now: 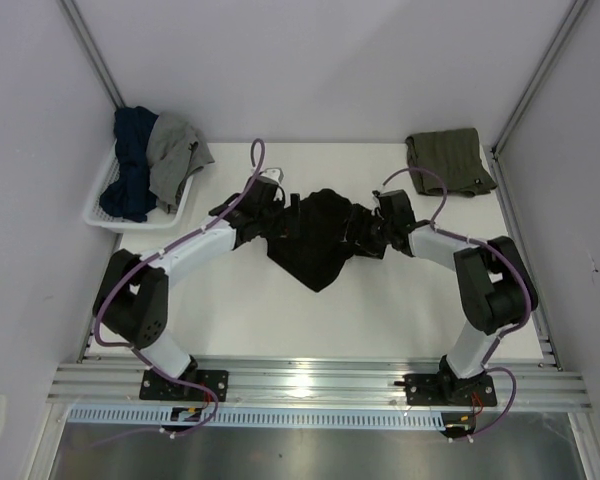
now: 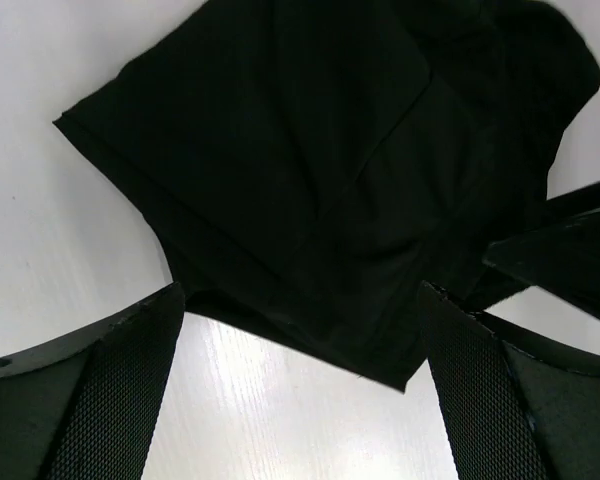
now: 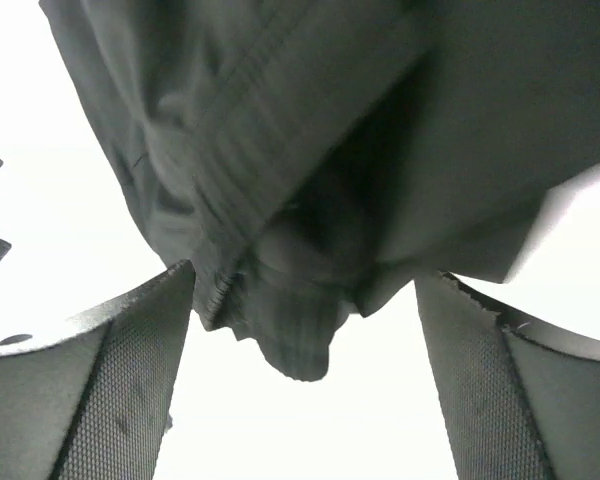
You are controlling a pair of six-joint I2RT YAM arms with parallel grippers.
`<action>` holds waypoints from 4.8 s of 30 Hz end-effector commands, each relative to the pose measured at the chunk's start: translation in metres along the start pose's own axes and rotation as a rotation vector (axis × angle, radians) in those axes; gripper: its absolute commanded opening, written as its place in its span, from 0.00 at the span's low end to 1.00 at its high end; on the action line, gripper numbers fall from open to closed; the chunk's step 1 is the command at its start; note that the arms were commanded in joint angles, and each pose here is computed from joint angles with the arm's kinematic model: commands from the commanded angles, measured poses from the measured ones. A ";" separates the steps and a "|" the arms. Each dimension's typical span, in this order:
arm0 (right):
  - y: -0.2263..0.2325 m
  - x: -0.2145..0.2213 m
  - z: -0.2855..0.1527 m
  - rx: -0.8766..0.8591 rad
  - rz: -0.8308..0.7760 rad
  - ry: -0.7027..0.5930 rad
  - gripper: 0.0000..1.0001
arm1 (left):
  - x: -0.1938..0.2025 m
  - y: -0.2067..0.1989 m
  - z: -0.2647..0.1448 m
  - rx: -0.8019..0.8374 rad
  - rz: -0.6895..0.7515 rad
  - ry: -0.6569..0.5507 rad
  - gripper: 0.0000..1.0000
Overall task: Fold and stack the shorts
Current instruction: Fold the shorts, then neatly place the folded shorts to the corner
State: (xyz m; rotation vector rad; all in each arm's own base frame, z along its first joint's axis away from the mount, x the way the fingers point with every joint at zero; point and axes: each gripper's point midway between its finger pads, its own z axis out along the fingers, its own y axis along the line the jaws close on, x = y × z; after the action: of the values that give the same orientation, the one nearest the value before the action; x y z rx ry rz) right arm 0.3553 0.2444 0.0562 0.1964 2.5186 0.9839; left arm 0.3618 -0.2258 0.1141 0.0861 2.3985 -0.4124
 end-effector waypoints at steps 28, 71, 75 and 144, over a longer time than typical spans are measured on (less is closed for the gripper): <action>0.060 -0.139 0.031 -0.211 -0.427 -0.037 0.76 | -0.028 0.082 0.026 0.055 -0.391 -0.191 0.99; 0.077 -0.165 0.067 -0.442 -0.369 -0.042 0.00 | -0.040 0.096 0.100 0.093 -0.488 -0.227 0.51; 0.074 -0.170 0.067 -0.441 -0.358 -0.049 0.00 | -0.039 0.100 0.106 0.099 -0.509 -0.230 0.19; 0.026 0.003 -0.037 -0.231 0.137 -0.281 1.00 | -0.021 0.012 0.054 -0.087 0.072 -0.181 0.99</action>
State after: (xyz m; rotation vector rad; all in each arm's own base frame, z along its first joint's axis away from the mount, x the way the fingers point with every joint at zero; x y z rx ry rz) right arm 0.3163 0.2315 0.0871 0.3844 2.2622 1.1656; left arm 0.4090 -0.2325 0.0920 0.0858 2.1991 -0.3278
